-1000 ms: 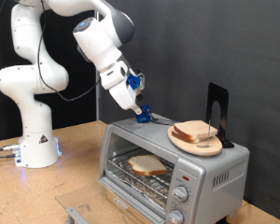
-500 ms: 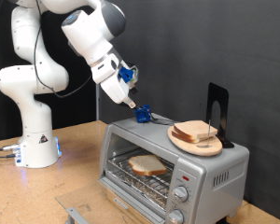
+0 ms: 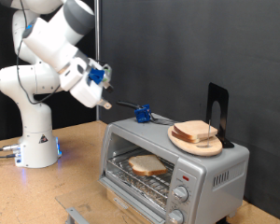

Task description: Make a piece of toast with the oven

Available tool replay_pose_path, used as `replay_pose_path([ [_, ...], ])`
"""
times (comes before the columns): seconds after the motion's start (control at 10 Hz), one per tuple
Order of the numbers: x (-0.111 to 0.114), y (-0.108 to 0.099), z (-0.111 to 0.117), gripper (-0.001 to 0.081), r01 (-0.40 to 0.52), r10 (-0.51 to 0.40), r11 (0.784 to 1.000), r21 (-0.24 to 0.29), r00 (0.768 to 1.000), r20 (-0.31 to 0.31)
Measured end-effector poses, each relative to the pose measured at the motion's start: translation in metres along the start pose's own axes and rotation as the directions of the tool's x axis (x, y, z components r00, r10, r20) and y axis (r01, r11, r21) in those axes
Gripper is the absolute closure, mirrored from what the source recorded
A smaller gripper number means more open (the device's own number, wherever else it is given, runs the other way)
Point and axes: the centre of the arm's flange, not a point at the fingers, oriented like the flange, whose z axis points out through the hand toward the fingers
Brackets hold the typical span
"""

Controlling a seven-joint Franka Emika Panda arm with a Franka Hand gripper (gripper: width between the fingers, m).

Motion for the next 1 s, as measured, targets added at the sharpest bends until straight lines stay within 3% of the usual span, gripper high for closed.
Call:
replay_pose_path([
  [0.2, -0.006, 0.024, -0.028, -0.0003, -0.003, 0.002, 0.999, -0.032, 1.0, -0.028],
  [0.4, -0.016, 0.051, -0.053, -0.0003, -0.018, 0.017, 0.998, -0.065, 1.0, -0.012],
  [0.6, -0.019, 0.057, -0.059, -0.0003, -0.026, 0.026, 0.998, -0.064, 1.0, 0.0],
  [0.7, -0.023, 0.055, -0.054, -0.0003, -0.128, 0.129, 0.991, -0.035, 0.991, 0.04],
  [0.8, -0.026, 0.056, -0.05, -0.0003, -0.251, 0.25, 0.968, -0.008, 0.965, 0.076],
  [0.9, -0.029, 0.061, -0.049, -0.0003, -0.369, 0.366, 0.929, 0.012, 0.925, 0.098],
  [1.0, -0.031, 0.071, -0.052, -0.0003, -0.483, 0.477, 0.875, 0.03, 0.871, 0.117],
])
